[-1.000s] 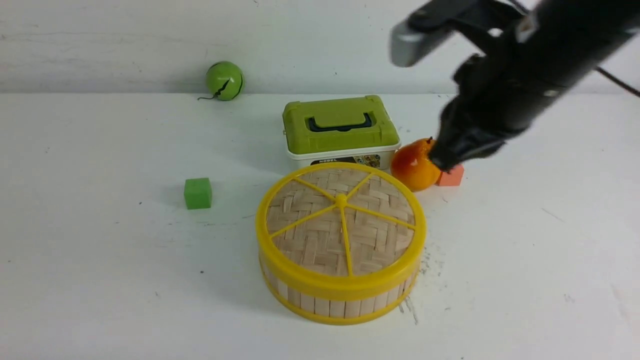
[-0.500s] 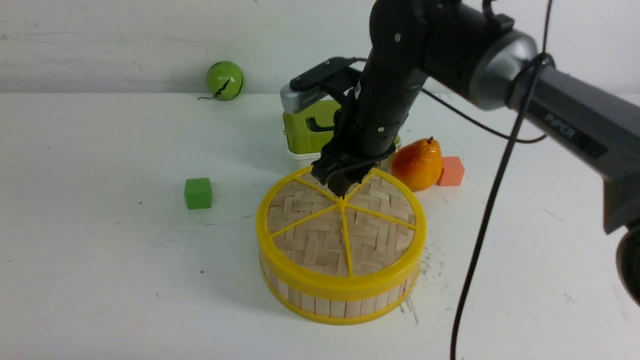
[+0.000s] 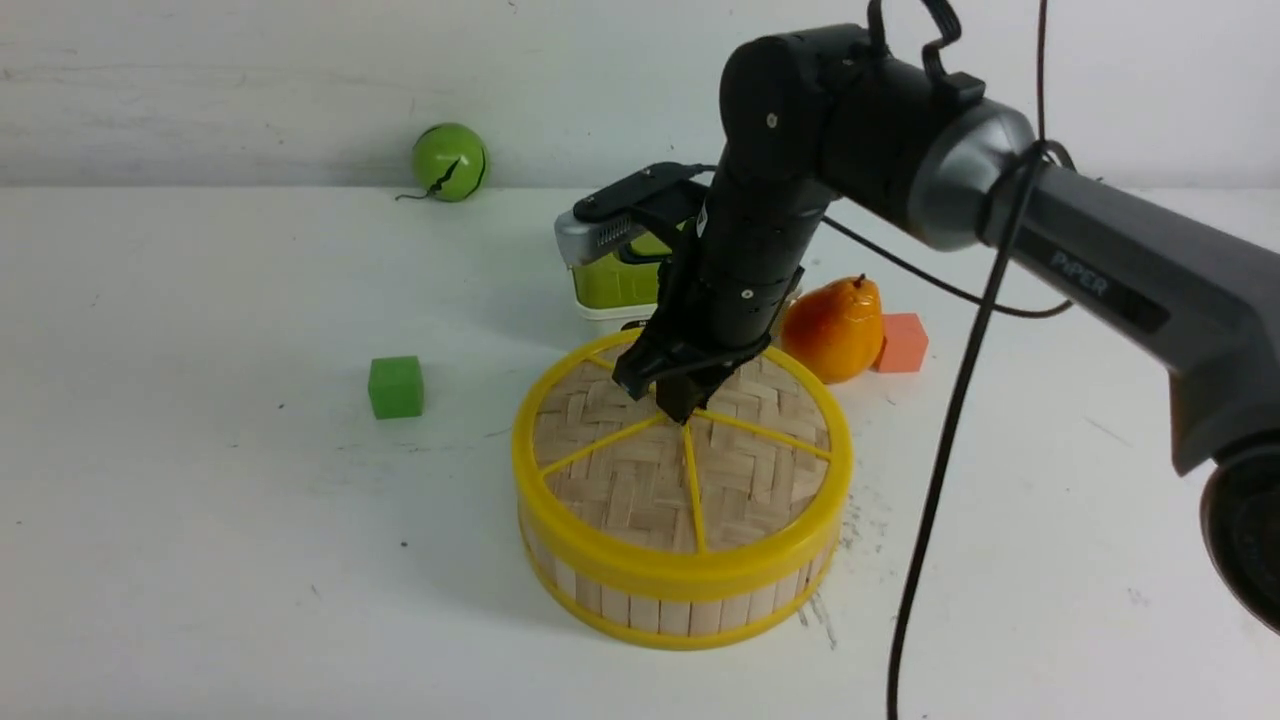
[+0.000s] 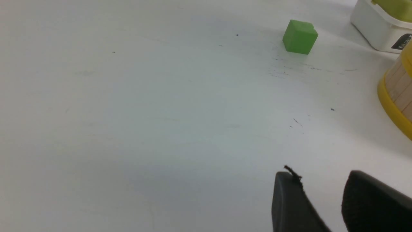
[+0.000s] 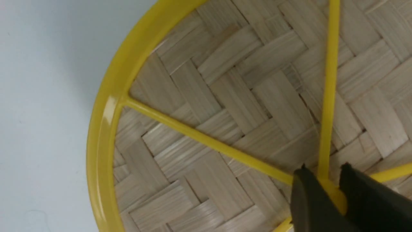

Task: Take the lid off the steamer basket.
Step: Use the right arm to lift the lid of the steamer, then use the right arm to place the steamer lid on the table

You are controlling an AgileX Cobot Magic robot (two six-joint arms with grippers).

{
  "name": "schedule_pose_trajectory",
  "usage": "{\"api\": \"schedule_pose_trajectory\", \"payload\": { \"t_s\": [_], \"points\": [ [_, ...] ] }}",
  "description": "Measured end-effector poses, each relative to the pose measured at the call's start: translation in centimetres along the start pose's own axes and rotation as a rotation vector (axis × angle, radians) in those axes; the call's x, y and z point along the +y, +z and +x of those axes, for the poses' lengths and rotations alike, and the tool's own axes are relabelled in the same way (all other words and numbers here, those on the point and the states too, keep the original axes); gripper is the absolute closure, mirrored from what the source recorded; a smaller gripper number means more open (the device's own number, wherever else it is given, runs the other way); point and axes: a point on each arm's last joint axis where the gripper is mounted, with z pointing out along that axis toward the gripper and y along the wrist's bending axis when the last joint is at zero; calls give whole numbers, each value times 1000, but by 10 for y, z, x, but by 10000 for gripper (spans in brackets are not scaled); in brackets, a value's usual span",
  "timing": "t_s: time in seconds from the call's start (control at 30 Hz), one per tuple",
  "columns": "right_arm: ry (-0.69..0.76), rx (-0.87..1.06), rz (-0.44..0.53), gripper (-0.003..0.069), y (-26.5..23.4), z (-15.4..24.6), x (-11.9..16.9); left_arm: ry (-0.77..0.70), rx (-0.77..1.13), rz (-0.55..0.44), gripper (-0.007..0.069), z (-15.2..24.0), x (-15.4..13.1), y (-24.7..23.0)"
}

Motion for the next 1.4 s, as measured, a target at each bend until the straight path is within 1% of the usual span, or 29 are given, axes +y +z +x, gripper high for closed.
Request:
{"api": "schedule_pose_trajectory", "payload": {
  "t_s": [0.1, 0.2, 0.23, 0.27, 0.3, 0.37, 0.4, 0.43, 0.47, 0.5, 0.53, 0.6, 0.7, 0.73, 0.77, 0.8, 0.9, 1.1, 1.13, 1.23, 1.4],
  "points": [
    [-3, -16, 4, 554, -11, 1, 2, 0, 0, 0, 386, 0, 0, 0],
    [-17, -112, 34, 554, -65, 2, 7, 0, 0, 0, 386, 0, 0, 0],
    [-18, -135, 42, 554, -78, 4, 7, 0, 0, 0, 386, 0, 0, 0],
    [-13, -191, 58, 554, -107, 8, 6, 0, 0, 0, 386, 0, 0, 0],
    [-8, -214, 66, 554, -121, 13, 3, 0, 0, 0, 386, 0, 0, 0],
    [28, -261, 98, 554, -153, 27, -7, 0, 0, 0, 386, 0, 0, 0],
    [65, -267, 121, 554, -166, 39, -19, 0, 0, 0, 386, 0, 0, 0],
    [98, -259, 138, 554, -173, 52, -30, 0, 0, 0, 386, 0, 0, 0],
    [115, -253, 147, 554, -173, 55, -33, 0, 0, 0, 386, 0, 0, 0],
    [174, -226, 170, 554, -176, 71, -49, 0, 0, 0, 386, 0, 0, 0],
    [243, -180, 193, 554, -173, 92, -68, 0, 0, 0, 386, 0, 0, 0],
    [329, -109, 211, 554, -166, 121, -92, 0, 0, 0, 386, 0, 0, 0],
    [441, -20, 210, 554, -144, 154, -115, 0, 0, 0, 386, 0, 0, 0],
    [448, -16, 209, 554, -143, 156, -116, 0, 0, 0, 386, 0, 0, 0],
    [493, -6, 201, 554, -128, 169, -125, 0, 0, 0, 386, 0, 0, 0],
    [493, -6, 200, 554, -126, 170, -125, 0, 0, 0, 386, 0, 0, 0],
    [526, -30, 202, 554, -97, 180, -132, 0, 0, 0, 386, 0, 0, 0],
    [549, -62, 221, 554, -53, 181, -149, 0, 0, 0, 386, 0, 0, 0],
    [549, -62, 221, 554, -51, 181, -149, 0, 0, 0, 386, 0, 0, 0],
    [576, -49, 199, 554, -31, 181, -156, 0, 0, 0, 386, 0, 0, 0],
    [597, -34, 178, 549, -17, 182, -159, 0, 0, 0, 386, 0, 0, 0]
  ]
}}
